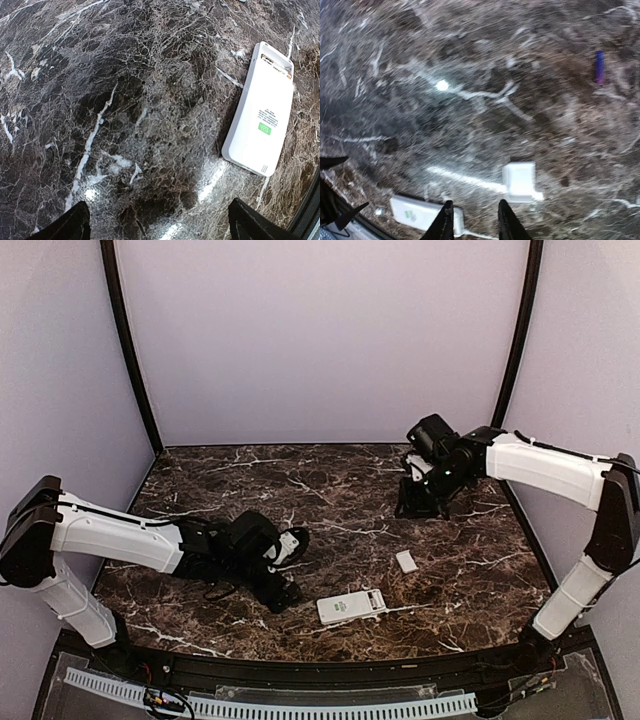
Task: Load the batteries into the remote control
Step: Pick up the battery at the center of the board.
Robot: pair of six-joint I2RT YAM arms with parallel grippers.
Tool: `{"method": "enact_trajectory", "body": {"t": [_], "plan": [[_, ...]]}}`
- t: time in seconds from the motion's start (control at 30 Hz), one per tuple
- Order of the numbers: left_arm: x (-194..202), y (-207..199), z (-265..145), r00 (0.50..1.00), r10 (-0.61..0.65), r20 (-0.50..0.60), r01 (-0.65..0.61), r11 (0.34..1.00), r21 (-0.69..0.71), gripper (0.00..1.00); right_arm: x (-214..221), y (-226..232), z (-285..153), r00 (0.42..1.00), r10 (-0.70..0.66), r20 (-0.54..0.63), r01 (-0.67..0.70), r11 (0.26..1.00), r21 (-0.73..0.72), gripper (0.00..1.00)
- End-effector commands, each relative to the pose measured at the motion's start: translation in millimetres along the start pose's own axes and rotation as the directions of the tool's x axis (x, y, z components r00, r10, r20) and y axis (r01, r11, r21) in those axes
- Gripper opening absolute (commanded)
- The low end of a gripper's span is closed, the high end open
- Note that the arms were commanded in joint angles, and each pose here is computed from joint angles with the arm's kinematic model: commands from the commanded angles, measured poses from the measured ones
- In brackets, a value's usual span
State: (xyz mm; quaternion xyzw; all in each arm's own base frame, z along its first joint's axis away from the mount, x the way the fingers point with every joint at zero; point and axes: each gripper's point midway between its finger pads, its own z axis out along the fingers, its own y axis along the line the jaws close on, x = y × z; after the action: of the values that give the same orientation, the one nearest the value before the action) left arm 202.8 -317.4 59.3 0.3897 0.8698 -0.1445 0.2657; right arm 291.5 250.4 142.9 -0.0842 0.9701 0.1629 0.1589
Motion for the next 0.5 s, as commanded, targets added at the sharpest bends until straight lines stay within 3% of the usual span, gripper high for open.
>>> {"method": "enact_trajectory", "body": {"t": [0.0, 0.2, 0.47], "plan": [[-6, -3, -9, 1.0, 0.003, 0.017, -0.004, 1.0, 0.012, 0.96, -30, -83, 13, 0.998, 0.063, -0.012, -0.06, 0.984, 0.169, 0.32], [-3, -2, -7, 1.0, 0.0, -0.003, 0.0, 1.0, 0.008, 0.95, -59, -138, 53, 0.995, 0.072, -0.075, -0.05, 0.962, 0.27, 0.38], [-4, -3, 0, 0.999, 0.026, -0.024, -0.026, 1.0, 0.011, 0.96, -88, -165, 85, 0.995, 0.037, -0.095, -0.005, 0.949, 0.314, 0.42]]}}
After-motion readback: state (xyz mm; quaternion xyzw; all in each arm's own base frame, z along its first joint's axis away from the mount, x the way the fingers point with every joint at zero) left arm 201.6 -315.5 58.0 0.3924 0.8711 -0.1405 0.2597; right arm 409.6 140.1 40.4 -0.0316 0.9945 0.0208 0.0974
